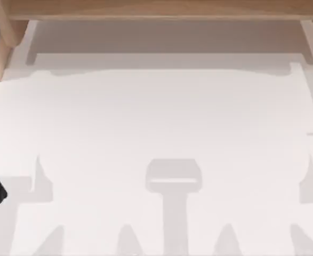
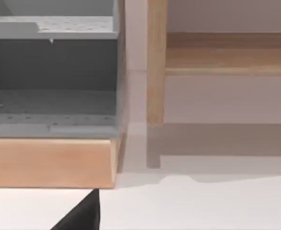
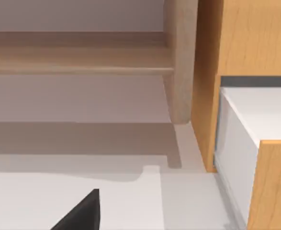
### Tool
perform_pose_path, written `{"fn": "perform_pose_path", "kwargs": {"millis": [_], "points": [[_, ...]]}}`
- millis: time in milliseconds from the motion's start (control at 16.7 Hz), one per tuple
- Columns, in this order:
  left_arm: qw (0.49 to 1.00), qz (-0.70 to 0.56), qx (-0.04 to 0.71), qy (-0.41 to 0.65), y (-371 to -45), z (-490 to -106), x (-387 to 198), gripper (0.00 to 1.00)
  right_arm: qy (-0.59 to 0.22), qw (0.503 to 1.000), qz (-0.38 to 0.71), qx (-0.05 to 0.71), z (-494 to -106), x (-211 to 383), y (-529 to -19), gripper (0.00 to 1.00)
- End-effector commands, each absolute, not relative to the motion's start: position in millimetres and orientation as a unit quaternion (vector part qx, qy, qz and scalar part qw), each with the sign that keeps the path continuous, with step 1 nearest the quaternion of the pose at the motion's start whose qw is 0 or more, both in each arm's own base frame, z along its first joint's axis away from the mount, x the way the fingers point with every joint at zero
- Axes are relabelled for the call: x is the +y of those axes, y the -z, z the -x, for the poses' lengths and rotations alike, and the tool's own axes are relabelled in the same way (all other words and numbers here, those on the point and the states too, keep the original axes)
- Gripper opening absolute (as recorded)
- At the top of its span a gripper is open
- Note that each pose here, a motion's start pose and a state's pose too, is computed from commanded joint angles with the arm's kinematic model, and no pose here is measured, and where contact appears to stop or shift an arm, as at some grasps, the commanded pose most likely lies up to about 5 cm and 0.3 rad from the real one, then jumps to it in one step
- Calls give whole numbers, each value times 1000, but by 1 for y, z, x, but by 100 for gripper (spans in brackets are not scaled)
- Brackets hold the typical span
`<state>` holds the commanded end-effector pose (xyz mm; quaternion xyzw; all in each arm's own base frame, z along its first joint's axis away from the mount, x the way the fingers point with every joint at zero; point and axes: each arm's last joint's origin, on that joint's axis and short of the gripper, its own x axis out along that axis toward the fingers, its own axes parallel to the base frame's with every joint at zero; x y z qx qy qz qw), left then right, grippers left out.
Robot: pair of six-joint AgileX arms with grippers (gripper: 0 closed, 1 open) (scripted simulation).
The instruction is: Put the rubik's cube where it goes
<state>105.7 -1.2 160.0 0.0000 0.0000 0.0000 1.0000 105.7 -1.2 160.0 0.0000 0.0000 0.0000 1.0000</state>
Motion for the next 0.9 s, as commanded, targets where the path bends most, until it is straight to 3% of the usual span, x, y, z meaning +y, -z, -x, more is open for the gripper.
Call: {"fn": "perform_pose_path", "kwargs": {"millis": [300,540,720,900], "points": [[1000,0,0,0,-160,-106,-1,100,-3,1000,-1,-1,-106,1,-177,100],[1000,0,0,0,-160,-106,-1,100,-3,1000,-2,-2,-117,9,-236,100],[1000,0,0,0,-160,-106,-1,100,0,1000,1,8,-148,22,-293,100],[1000,0,0,0,-160,-106,-1,100,5,1000,7,22,-202,49,-344,100]]}}
